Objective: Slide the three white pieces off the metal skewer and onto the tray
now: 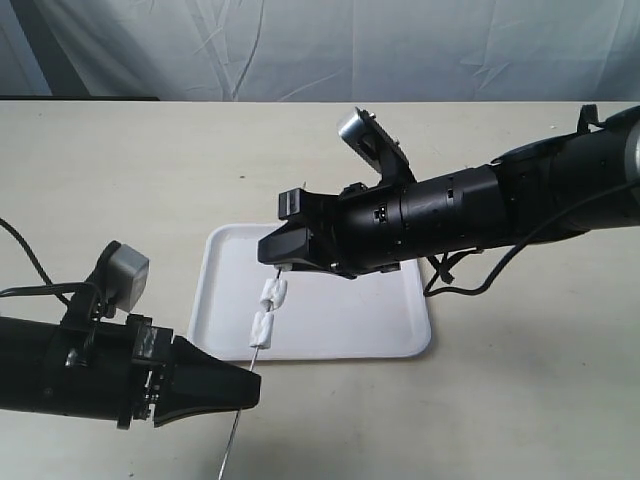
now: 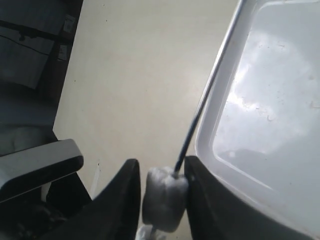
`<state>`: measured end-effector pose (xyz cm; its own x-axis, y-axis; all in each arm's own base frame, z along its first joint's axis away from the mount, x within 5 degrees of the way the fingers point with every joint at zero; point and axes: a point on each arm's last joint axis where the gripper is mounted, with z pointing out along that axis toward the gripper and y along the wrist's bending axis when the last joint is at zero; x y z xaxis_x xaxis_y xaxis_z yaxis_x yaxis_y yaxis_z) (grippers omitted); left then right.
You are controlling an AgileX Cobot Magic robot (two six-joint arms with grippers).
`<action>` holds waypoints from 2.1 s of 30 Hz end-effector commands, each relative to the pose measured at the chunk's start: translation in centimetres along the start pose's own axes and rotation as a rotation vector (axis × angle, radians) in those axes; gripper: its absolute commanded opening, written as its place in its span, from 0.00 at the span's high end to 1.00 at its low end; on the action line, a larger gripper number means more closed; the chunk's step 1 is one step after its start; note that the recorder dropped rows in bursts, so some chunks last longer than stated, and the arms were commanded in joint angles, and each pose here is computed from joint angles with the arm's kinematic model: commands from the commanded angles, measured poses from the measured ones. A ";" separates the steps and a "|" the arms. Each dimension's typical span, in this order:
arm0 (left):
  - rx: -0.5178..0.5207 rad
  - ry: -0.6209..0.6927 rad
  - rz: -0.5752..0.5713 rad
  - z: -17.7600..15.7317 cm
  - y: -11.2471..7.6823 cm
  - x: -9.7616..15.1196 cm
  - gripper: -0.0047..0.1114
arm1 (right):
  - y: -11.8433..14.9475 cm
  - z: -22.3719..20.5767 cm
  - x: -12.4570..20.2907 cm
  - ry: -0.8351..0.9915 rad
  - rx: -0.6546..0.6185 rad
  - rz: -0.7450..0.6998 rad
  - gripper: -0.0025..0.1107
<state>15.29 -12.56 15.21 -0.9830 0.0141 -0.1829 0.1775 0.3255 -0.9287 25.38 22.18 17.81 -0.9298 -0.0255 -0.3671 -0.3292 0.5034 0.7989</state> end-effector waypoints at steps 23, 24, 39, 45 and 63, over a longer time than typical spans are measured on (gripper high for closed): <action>0.026 0.100 -0.072 -0.7 1.0 5.4 0.96 | -0.4 -0.1 -2.4 -0.118 0.139 -0.059 0.84; 0.023 0.106 -0.078 -0.8 1.1 5.9 0.96 | -0.4 -0.2 -2.7 -0.130 0.154 -0.062 0.84; 0.026 0.065 -0.067 -0.8 1.0 5.4 0.96 | -0.9 -0.2 -2.2 -0.028 0.225 -0.162 0.58; -0.049 0.017 -0.034 -0.3 1.2 2.4 0.96 | -0.3 -0.1 -1.7 0.014 0.155 -0.096 0.57; -0.048 -0.066 0.005 0.1 -0.4 -2.7 0.96 | 1.4 0.4 -0.7 0.077 0.018 0.049 0.71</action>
<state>17.90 -12.74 15.55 -0.9767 -0.0473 -0.2094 0.1720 0.4113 -0.8951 25.63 23.16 18.91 -0.9543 -0.0664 -0.2913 -0.2813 0.5285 0.8010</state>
